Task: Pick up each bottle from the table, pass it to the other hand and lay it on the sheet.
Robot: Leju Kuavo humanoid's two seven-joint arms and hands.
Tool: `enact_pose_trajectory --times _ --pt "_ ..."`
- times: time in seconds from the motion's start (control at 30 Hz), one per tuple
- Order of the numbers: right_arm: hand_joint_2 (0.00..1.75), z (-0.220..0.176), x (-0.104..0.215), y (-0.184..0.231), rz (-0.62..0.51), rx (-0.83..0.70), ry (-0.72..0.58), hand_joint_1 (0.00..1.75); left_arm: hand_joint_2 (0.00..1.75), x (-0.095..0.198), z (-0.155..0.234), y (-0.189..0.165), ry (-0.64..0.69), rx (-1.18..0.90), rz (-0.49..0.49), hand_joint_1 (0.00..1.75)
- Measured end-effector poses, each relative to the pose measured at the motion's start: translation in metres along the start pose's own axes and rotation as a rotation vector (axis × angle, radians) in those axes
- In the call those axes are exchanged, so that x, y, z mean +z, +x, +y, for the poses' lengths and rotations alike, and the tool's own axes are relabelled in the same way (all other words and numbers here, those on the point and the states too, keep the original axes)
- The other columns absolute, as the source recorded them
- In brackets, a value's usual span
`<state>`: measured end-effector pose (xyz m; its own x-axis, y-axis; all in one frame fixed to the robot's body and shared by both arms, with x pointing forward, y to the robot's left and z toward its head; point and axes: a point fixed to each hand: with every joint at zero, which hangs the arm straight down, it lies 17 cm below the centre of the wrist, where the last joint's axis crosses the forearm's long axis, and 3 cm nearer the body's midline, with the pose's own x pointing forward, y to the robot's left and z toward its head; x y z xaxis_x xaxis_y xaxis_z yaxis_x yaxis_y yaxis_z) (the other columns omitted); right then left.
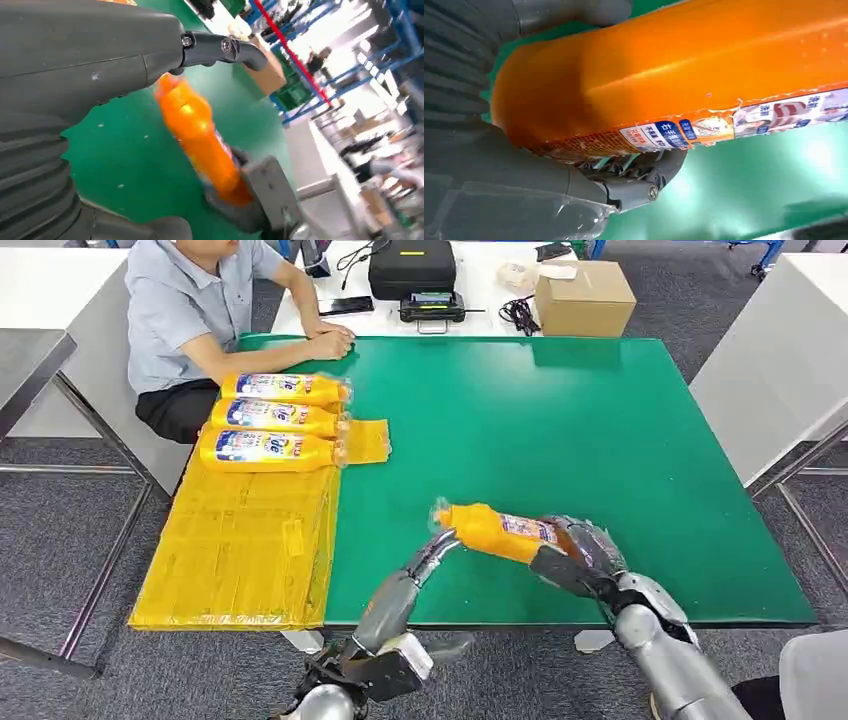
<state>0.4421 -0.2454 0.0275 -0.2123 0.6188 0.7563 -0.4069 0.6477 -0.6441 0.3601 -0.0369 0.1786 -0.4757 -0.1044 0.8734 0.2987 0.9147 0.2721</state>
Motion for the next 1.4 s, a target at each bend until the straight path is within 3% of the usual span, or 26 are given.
enact_pose_trajectory --times 0.17,0.27,0.4,0.6,0.77,0.87,1.03,1.4 --pt "1.75 0.002 0.010 0.037 -0.100 -0.215 -0.115 1.75 1.75 0.001 0.063 -0.003 0.362 0.148 -0.008 0.00" --pt "1.75 -0.004 0.013 0.071 -0.174 -0.307 -0.196 1.75 1.75 0.011 0.091 -0.024 0.512 0.245 0.063 0.00" --pt "1.75 -0.013 0.011 0.111 -0.265 -0.405 -0.251 1.75 1.75 0.021 0.092 -0.056 0.558 0.404 0.214 0.00" --pt "1.75 -0.018 0.008 0.131 -0.328 -0.520 -0.270 1.75 1.75 0.027 0.099 -0.065 0.612 0.447 0.235 0.00" --pt "1.75 -0.015 0.007 0.140 -0.350 -0.571 -0.263 1.75 1.75 0.028 0.098 -0.069 0.614 0.480 0.259 0.00" --pt "1.75 -0.012 0.005 0.147 -0.369 -0.614 -0.249 1.75 1.75 0.021 0.077 -0.072 0.530 0.597 0.300 0.00" --pt "1.75 -0.002 -0.001 0.168 -0.419 -0.649 -0.196 1.75 1.75 0.004 0.038 -0.045 0.305 0.676 0.229 0.00" --pt "1.75 0.022 -0.006 0.187 -0.452 -0.661 -0.093 1.75 1.75 -0.005 0.032 -0.033 0.222 0.643 0.177 0.00"
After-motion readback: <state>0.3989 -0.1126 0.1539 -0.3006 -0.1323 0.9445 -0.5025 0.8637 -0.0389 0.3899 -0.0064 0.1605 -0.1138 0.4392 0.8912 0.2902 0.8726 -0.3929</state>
